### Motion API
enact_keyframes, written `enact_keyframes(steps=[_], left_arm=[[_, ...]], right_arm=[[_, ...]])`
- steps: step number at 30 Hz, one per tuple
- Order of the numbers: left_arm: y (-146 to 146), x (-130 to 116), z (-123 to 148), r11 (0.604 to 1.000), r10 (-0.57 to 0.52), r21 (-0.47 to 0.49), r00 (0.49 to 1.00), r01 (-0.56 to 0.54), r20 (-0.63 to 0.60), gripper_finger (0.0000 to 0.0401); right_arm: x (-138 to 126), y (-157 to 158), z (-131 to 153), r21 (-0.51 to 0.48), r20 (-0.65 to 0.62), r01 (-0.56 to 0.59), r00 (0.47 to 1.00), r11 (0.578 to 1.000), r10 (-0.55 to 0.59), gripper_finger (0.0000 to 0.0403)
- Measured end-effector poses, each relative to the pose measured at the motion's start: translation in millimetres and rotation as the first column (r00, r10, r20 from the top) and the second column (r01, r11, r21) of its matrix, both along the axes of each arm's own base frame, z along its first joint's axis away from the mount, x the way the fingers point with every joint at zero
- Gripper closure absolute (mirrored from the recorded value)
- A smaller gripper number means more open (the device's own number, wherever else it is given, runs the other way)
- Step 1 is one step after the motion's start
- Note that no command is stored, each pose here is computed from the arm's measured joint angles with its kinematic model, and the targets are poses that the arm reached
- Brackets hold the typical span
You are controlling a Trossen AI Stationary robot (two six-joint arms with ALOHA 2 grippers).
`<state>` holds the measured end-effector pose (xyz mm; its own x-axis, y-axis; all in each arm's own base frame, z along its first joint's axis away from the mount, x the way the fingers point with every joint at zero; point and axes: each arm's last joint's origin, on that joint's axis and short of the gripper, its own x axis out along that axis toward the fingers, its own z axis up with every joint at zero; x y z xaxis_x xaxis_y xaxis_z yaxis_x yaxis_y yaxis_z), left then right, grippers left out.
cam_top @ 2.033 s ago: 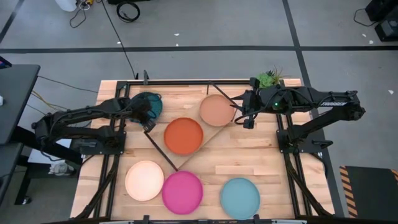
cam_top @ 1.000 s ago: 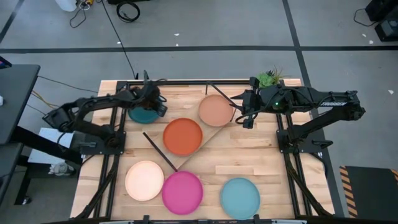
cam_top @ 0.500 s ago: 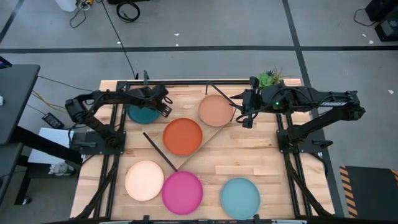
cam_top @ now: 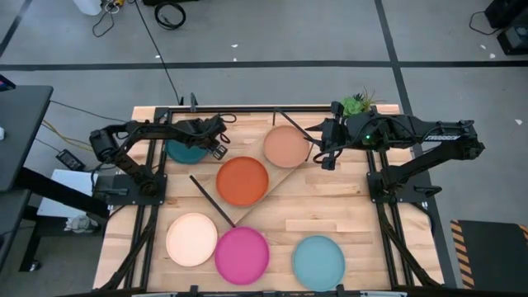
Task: Place and stack plates onto a shelf
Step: Stack the dark blue plate on top of the orange plate on the shelf
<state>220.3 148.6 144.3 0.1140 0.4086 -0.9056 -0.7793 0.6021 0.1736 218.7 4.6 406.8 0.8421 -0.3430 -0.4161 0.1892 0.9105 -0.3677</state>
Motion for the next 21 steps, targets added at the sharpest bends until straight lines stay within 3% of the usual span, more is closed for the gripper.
enact_keyframes(steps=[6,16,21], left_arm=[[-0.2,0.6,0.2,1.000,-0.009,-0.010,1.000,0.009,0.011,0.0384],[-5.5,-0.1,4.5,0.994,-0.032,-0.100,0.997,0.038,0.064,0.0388],[-13.6,-1.8,25.9,0.991,-0.067,-0.106,0.993,0.077,0.092,0.0389]], right_arm=[[-0.4,0.0,-0.8,-0.001,-0.010,0.000,1.000,1.000,0.000,0.0286],[-0.9,-0.1,-1.6,-0.002,-0.020,0.000,1.000,1.000,0.000,0.0286],[-1.0,0.0,-1.9,-0.002,-0.023,-0.001,1.000,1.000,0.001,0.0286]])
